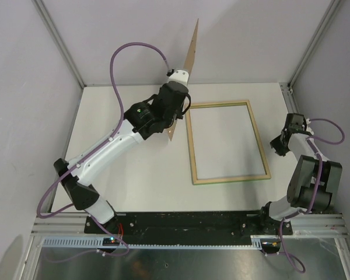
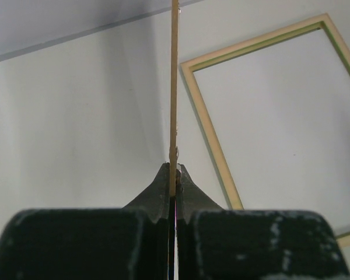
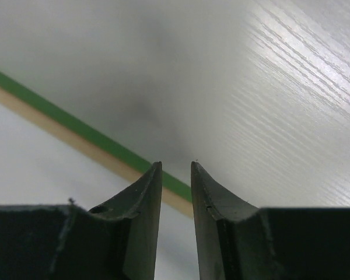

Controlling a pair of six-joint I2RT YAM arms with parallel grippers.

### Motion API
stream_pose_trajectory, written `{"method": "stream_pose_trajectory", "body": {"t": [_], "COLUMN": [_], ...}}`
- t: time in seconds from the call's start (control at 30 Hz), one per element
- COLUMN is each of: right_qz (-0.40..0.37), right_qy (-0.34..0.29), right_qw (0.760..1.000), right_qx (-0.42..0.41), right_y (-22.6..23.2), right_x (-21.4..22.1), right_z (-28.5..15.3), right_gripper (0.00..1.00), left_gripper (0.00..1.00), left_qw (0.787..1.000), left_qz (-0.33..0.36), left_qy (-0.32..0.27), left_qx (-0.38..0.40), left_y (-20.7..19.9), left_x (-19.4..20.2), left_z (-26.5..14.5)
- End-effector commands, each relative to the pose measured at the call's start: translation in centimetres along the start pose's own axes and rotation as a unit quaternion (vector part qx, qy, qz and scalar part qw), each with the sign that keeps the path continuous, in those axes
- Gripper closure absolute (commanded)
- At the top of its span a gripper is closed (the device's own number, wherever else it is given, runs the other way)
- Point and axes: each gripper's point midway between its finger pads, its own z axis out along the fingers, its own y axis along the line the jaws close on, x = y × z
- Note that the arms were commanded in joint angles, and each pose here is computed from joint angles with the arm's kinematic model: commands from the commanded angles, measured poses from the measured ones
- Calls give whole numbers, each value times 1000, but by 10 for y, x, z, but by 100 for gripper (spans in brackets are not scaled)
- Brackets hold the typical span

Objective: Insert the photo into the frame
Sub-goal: Turn over the backboard.

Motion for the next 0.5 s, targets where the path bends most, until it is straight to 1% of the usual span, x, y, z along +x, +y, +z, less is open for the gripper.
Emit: {"method": "stream_pose_trajectory", "body": {"t": [0.0,0.27,0.47], "right_qz": [-4,-34,-68], "right_qy": [8,49,70], "right_qw": [1000,998,995], "right_qx": [-2,-9,-38], "right_y": [-2,8,33], "right_x": [7,44,79], "right_z": [21,35,31], "right_gripper": [69,69,69], "left_gripper": [100,100,100], "left_qw": [989,979,963], "left_qz": [-96,-147,-224], "left_qy": [-101,-107,-100], "left_qx": [48,91,116], "left_y": [12,15,29], "left_x": [-73,-80,-75], "left_z": [-45,-58,-55]}}
